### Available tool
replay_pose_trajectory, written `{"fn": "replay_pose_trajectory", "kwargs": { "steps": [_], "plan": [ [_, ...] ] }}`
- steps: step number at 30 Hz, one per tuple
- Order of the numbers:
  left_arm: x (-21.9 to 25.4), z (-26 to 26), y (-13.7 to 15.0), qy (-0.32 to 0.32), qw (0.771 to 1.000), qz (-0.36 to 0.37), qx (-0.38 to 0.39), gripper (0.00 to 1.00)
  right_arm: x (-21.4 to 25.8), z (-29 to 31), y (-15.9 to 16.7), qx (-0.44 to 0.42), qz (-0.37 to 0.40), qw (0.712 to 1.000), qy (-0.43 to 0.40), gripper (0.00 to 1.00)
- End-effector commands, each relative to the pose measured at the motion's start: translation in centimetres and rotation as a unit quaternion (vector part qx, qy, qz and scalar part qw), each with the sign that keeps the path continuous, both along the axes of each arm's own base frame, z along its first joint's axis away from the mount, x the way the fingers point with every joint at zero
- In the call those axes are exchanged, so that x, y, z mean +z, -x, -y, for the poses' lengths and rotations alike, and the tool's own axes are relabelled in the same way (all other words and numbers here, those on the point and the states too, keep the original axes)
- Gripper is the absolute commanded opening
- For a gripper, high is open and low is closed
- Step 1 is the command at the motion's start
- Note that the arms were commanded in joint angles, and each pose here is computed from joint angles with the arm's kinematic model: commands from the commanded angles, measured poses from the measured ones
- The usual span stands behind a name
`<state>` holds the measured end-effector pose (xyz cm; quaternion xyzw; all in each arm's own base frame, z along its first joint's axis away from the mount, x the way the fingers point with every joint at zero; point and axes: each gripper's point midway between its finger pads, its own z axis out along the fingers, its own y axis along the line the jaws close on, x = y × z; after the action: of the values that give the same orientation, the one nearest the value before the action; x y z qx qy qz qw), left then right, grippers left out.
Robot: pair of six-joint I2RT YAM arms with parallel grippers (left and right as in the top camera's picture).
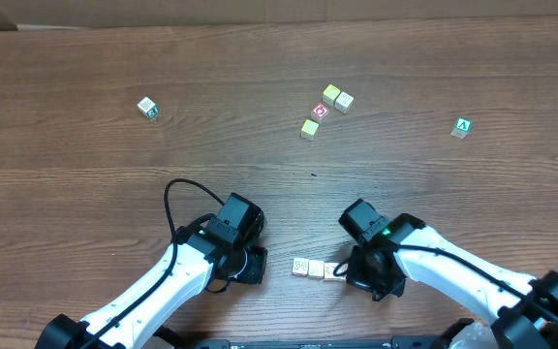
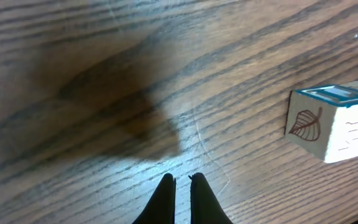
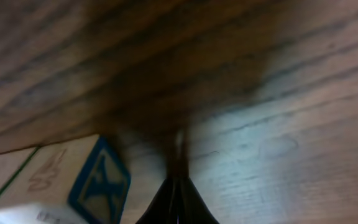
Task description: Flip 4 blocks
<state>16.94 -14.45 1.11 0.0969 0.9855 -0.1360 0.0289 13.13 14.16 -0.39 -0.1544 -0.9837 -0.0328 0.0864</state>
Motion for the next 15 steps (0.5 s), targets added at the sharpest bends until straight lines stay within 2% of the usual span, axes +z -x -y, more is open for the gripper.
{"fn": "replay_pose_trajectory", "kwargs": {
  "steps": [1,9,15],
  "plan": [
    [0.4,0.4,-0.7,0.008,1.000,0.014,-0.022,0.04,-0.8,0.0,-0.4,0.002,0.006,1.000,0.008,0.04],
    [0.5,0.5,-0.9,0.008,0.998,0.027,-0.053,0.04,-0.9,-0.9,-2.2,0.061,0.052,0.997,-0.014,0.04],
    [0.5,0.6,-1.1,0.010,0.998,0.033,-0.060,0.04,-0.9,-1.1,-2.4,0.068,0.057,0.996,-0.018,0.04]
  ]
}}
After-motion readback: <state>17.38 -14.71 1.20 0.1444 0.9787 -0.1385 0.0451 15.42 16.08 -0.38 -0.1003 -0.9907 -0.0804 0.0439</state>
